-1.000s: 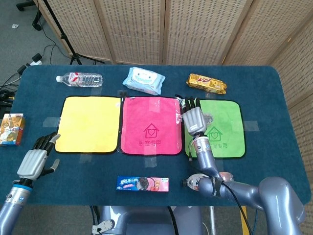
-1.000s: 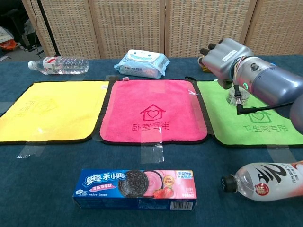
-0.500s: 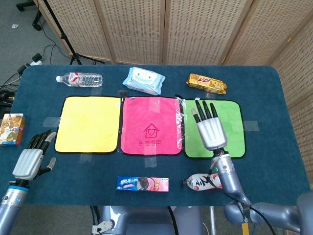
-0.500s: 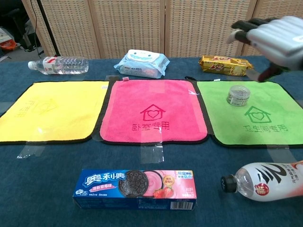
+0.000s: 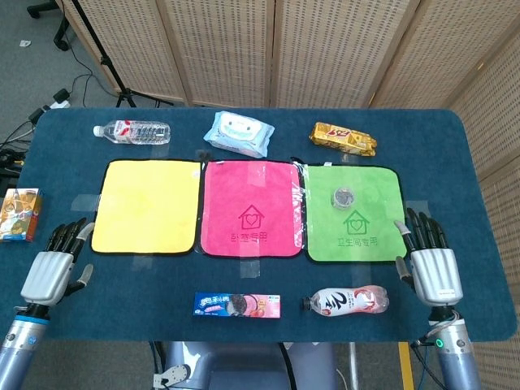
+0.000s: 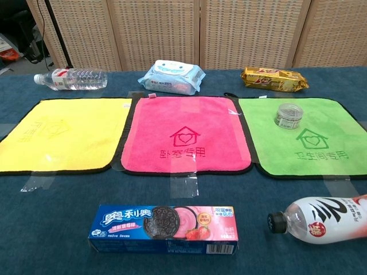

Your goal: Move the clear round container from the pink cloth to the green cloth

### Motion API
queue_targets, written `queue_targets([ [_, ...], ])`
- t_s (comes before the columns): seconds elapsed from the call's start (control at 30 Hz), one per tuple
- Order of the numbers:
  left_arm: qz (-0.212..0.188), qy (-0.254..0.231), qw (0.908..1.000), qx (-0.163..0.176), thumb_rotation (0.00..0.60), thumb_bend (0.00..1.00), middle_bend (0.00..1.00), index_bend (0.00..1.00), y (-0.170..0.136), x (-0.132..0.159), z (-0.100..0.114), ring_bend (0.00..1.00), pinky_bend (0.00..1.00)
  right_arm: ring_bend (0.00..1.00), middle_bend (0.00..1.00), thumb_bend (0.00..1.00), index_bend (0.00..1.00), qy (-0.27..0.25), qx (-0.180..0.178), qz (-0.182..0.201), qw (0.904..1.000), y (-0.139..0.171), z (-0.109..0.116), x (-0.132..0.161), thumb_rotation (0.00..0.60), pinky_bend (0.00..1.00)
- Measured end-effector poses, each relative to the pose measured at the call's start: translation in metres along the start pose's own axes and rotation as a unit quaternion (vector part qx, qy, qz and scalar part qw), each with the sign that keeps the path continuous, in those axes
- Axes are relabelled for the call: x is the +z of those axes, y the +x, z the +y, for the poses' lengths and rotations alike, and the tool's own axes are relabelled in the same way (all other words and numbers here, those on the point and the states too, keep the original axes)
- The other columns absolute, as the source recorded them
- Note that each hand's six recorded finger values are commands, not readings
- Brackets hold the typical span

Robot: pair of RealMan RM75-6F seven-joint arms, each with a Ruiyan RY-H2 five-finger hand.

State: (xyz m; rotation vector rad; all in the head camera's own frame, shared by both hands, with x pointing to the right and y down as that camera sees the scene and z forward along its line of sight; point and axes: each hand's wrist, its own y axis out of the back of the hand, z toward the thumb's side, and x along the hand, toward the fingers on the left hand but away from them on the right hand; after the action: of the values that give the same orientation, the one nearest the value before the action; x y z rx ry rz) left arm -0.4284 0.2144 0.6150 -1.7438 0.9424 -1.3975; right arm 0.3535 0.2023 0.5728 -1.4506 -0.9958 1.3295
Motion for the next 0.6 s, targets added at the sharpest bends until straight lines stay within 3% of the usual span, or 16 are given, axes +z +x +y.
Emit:
queue_targets([
  [0.17, -0.008, 0.008, 0.9998, 0.019, 0.6, 0.44, 0.0, 0.0, -0.006, 0.004, 0.009, 0.0, 0.05, 0.0, 0.01, 0.15, 0.15, -0.022, -0.006, 0.013, 0.9996, 0.02, 0.009, -0.01, 0.6, 0.07],
  [0.27, -0.014, 0.012, 0.9994, 0.031, 0.6, 0.44, 0.0, 0.0, -0.011, 0.007, 0.015, 0.0, 0.05, 0.0, 0.0, 0.2, 0.11, -0.03, -0.011, 0.015, 0.9994, 0.027, 0.018, -0.018, 0.6, 0.05],
  [0.4, -0.015, 0.021, 0.9986, 0.045, 0.6, 0.44, 0.0, 0.0, -0.015, 0.007, 0.021, 0.0, 0.05, 0.0, 0.0, 0.34, 0.09, -0.022, -0.011, 0.016, 0.9996, 0.032, 0.024, -0.023, 0.6, 0.03],
  [0.6, -0.01, 0.032, 0.9979, 0.055, 0.6, 0.45, 0.0, 0.0, -0.019, 0.007, 0.027, 0.0, 0.05, 0.0, 0.0, 0.33, 0.08, -0.002, -0.001, 0.014, 0.9999, 0.035, 0.022, -0.023, 0.6, 0.02],
])
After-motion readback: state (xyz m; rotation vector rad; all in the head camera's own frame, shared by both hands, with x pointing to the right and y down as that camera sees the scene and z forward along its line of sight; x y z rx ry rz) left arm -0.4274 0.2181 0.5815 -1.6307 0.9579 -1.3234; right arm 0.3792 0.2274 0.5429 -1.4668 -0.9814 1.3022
